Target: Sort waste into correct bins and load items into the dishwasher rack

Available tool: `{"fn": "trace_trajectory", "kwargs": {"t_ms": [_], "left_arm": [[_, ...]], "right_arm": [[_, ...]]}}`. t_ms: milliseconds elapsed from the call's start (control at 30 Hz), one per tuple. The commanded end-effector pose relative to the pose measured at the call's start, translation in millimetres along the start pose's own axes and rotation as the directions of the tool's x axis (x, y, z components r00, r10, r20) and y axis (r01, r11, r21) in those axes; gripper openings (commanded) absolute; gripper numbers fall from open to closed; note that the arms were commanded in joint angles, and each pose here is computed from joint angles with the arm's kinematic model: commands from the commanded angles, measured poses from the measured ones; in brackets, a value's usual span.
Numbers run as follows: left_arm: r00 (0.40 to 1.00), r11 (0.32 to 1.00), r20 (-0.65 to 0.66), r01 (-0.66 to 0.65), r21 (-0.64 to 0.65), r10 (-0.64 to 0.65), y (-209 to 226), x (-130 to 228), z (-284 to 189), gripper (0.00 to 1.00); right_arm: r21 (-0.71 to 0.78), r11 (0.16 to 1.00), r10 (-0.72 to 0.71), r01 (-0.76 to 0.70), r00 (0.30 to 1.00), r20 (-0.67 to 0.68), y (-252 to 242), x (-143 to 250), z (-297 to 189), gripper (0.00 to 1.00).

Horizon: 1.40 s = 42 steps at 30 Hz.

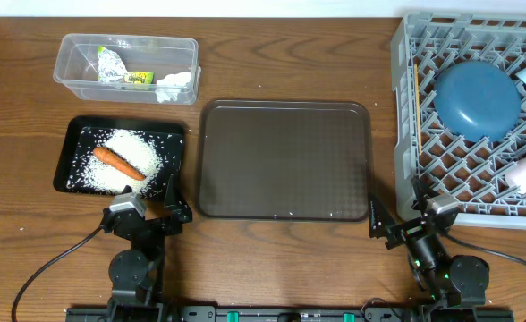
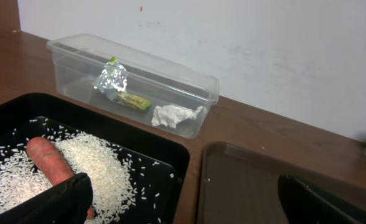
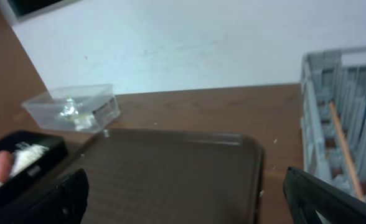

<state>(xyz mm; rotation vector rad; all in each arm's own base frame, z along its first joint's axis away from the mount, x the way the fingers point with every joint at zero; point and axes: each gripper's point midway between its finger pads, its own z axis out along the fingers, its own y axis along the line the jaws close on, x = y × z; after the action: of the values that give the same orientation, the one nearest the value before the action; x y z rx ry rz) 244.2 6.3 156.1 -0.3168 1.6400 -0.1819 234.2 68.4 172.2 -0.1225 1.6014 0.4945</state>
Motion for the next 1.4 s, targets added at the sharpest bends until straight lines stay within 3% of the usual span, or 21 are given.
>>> {"fn": "trace_trajectory", "kwargs": {"t_ms": [0,200,433,1367], "left_arm": [[0.999,0.999,-0.038,-0.01,-0.043,0.008,10.5,14.7,1.0,0.98],[0.999,0.999,-0.038,-0.01,-0.043,0.008,10.5,14.7,1.0,0.98],[0.999,0.999,-0.038,-0.01,-0.043,0.008,10.5,14.7,1.0,0.98],[0.999,0.999,-0.038,-0.01,-0.043,0.008,10.5,14.7,1.0,0.98]], "right_arm": [[0.022,0.988,-0.155,0.155,0.988,0.001,-2.8,0.0,-0.2,0.99],[0.18,0.95,-0.25,0.255,0.967,-0.049,-31.9,4.3,-3.3,0.99],[0.35,0.904,-0.237,0.245,0.969,-0.067,-61.3,1.4,-11.7,0.99],[0.355,0.897,-0.255,0.264,0.964,-0.072,-62.6,0.5,-12.2,0.99]]}}
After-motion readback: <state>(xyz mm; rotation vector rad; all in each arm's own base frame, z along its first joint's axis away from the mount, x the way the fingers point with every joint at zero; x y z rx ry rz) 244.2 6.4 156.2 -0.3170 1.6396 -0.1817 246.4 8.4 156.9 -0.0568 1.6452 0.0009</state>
